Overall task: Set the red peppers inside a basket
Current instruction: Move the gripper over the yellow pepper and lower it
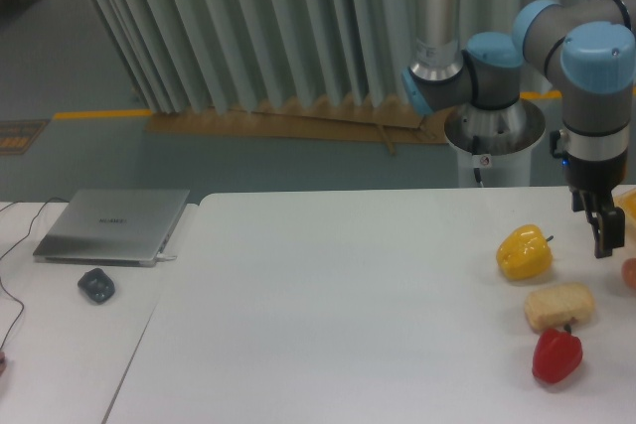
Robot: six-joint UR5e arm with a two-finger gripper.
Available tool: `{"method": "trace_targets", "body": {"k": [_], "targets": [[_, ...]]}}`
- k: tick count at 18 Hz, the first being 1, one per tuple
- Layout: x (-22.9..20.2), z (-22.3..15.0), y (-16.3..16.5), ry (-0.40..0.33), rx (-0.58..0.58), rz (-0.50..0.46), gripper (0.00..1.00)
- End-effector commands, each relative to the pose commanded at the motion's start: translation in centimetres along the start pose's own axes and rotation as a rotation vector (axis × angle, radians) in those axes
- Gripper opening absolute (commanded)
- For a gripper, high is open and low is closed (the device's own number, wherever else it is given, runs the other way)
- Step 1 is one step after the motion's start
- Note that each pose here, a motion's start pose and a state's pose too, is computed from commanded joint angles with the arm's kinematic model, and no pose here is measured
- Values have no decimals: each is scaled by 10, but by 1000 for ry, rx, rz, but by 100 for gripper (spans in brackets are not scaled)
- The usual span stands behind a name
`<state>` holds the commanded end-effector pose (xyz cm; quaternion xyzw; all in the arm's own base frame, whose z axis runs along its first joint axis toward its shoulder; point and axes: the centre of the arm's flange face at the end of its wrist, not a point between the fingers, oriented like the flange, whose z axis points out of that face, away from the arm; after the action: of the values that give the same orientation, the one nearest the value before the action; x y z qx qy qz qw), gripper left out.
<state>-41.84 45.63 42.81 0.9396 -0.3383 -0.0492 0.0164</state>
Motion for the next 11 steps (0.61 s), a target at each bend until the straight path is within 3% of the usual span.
{"method": "trace_targets", "body": {"k": [4,8,11], "targets": [[-6,4,-7,-31,3,-137,100],[-7,5,-13,-38,6,-173,100],[-5,6,-24,-36,20,-300,100]]}}
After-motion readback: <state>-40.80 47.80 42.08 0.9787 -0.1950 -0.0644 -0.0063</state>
